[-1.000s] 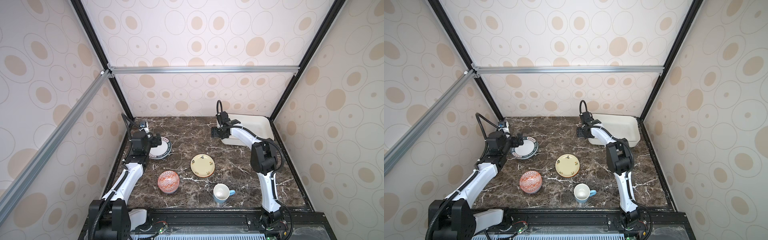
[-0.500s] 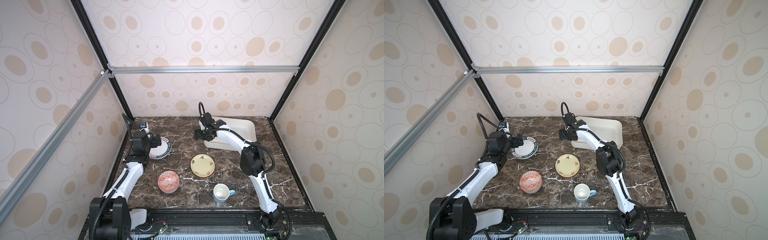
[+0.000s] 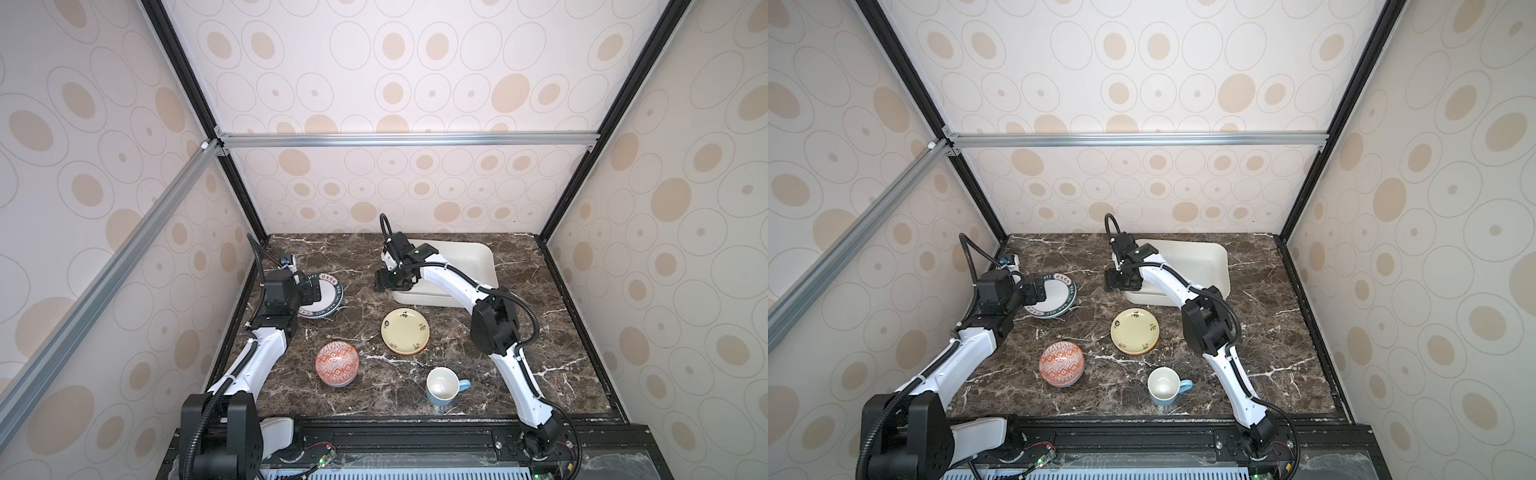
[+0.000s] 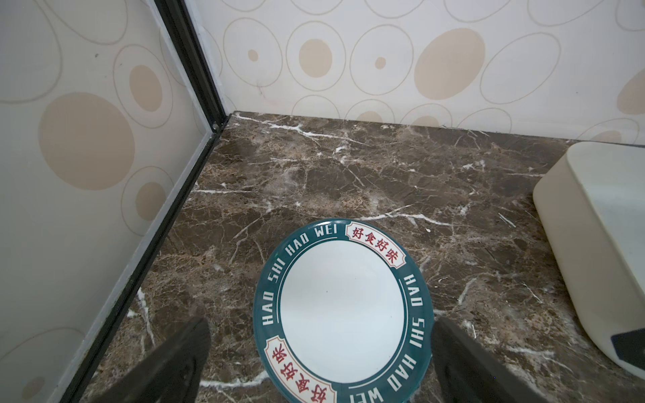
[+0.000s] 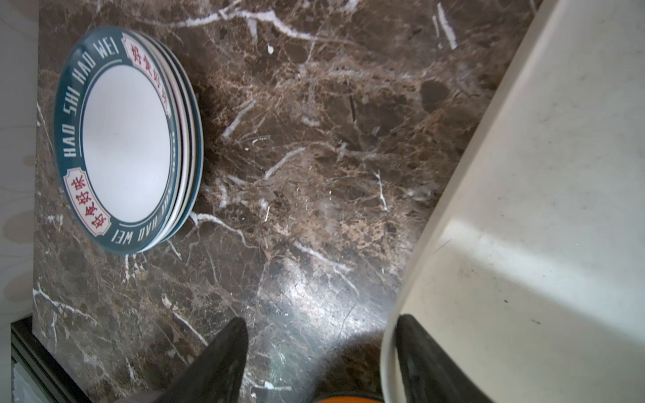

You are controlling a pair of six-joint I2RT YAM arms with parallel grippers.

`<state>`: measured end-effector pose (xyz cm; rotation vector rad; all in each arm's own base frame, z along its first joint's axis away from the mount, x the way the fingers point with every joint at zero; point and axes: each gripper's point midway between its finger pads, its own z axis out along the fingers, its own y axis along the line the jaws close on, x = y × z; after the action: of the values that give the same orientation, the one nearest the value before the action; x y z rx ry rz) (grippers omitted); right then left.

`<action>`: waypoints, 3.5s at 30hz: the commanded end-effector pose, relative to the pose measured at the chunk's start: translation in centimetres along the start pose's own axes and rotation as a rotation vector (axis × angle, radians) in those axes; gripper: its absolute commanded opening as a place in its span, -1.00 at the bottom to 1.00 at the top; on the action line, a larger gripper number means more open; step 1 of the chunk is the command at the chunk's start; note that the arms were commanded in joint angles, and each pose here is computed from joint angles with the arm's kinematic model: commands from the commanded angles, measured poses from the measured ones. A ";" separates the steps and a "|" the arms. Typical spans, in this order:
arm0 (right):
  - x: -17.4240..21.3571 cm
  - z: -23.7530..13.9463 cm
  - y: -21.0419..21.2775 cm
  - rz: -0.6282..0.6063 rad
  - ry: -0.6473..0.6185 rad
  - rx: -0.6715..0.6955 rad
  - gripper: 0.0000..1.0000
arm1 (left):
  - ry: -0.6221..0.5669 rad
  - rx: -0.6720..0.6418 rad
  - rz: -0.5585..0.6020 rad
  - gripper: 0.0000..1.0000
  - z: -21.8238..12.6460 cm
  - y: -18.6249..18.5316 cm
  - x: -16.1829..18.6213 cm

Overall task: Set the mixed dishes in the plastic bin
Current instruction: 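Move the left gripper over the green-rimmed plate stack while the right gripper reaches toward it, then lower both grippers onto opposite rims of the green-rimmed plate stack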

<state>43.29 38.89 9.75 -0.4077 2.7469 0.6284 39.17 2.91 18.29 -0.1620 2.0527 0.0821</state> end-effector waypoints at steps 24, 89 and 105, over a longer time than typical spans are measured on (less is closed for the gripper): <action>-2.8 -9.1 7.0 -0.282 -0.183 -0.090 0.49 | 0.387 -0.046 -0.285 0.92 11.5 5.7 5.0; 1.4 2.8 2.2 -0.168 0.072 -0.032 0.28 | 0.471 0.226 -0.153 0.66 8.1 -6.2 3.3; 0.4 3.3 1.3 -0.165 0.045 0.018 0.30 | 0.496 0.256 -0.154 0.63 8.5 -6.7 4.7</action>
<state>43.68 41.37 8.44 -0.6307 2.6894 0.5421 45.45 -2.90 10.82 -0.2240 2.4910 -0.3479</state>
